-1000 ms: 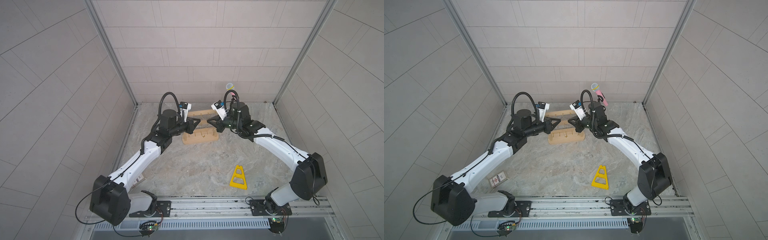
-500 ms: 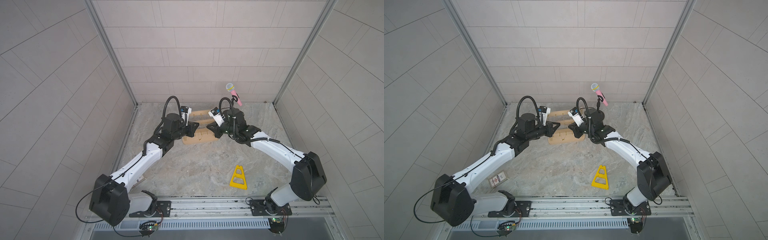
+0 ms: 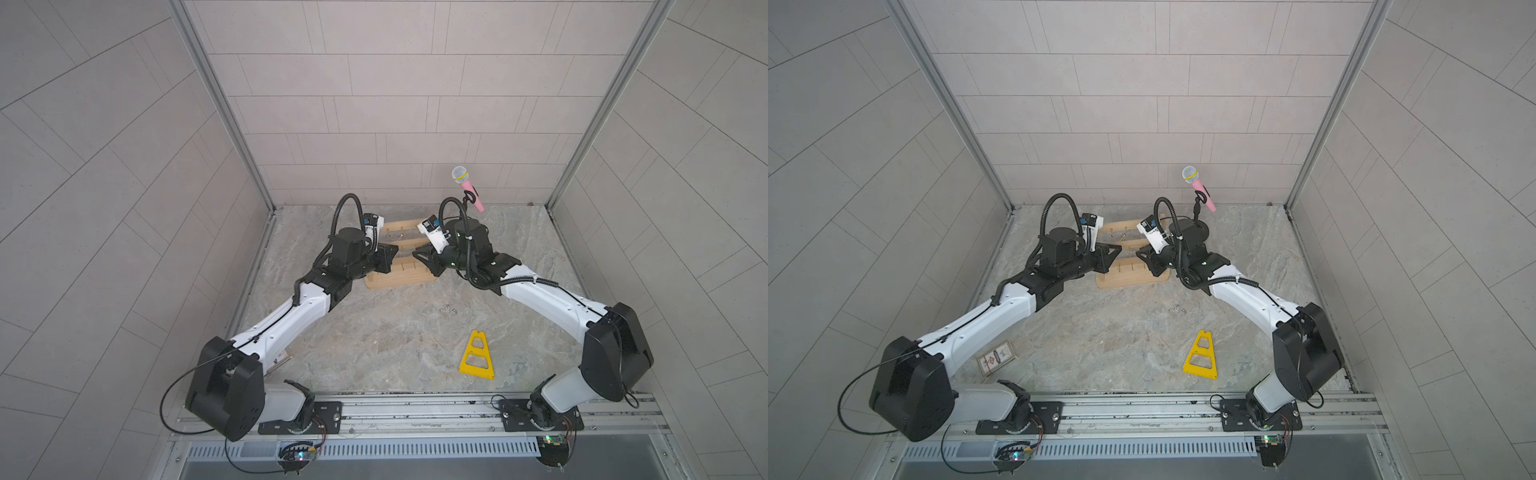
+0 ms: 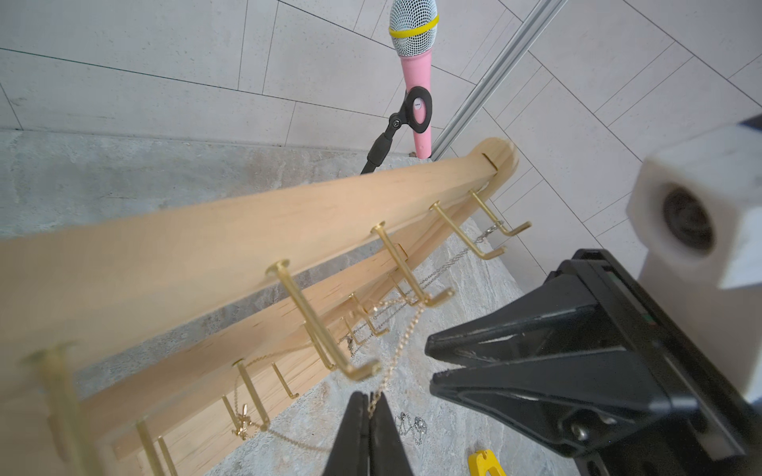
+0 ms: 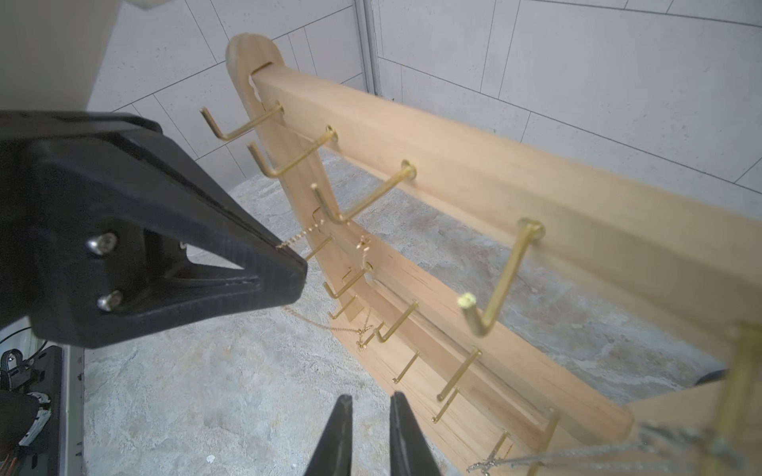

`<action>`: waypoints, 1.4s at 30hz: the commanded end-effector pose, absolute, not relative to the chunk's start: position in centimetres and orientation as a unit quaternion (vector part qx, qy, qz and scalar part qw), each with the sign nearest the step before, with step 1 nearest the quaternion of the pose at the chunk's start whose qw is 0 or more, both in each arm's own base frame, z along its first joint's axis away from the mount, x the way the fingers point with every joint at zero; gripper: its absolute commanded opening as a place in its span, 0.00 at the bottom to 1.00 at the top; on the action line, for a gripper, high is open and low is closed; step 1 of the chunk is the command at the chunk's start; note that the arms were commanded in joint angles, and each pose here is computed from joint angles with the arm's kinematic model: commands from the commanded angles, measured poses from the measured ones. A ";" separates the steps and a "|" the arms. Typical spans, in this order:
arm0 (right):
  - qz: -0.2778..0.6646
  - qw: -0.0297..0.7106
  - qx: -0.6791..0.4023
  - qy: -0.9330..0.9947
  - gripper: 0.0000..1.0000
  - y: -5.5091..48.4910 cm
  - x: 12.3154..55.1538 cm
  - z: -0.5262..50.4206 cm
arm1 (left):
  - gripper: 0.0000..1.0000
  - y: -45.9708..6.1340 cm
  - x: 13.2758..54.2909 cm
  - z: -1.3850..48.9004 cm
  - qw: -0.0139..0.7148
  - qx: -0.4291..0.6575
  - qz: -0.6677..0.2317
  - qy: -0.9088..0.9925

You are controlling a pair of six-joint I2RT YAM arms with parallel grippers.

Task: Hang the necklace on the jewelry display stand
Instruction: Hang the necklace on the stand.

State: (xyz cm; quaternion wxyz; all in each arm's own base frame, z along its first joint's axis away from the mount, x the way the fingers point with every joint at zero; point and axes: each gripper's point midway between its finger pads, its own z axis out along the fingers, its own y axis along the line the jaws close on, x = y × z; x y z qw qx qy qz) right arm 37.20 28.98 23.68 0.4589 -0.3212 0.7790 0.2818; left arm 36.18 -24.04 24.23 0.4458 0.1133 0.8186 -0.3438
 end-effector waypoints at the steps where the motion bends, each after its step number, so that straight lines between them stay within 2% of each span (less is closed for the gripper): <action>1: 0.276 0.467 -0.330 0.773 0.21 29.2 37.3 23.4 | 0.06 -24.4 36.7 24.5 0.455 0.112 -0.346 0.813; 16: 0.324 0.515 -0.254 0.752 0.32 29.9 38.6 23.4 | 0.05 -25.1 36.6 24.1 0.450 0.122 -0.346 0.814; 22: 0.335 0.536 -0.232 0.740 0.32 30.5 39.7 24.2 | 0.05 -25.1 36.6 24.0 0.450 0.124 -0.346 0.814; 37: 0.366 0.534 -0.230 0.726 0.33 32.8 40.3 24.2 | 0.05 -25.1 36.6 24.4 0.455 0.127 -0.347 0.810; 42: 0.371 0.532 -0.229 0.726 0.25 33.3 40.7 23.9 | 0.05 -25.0 36.5 24.4 0.455 0.127 -0.346 0.811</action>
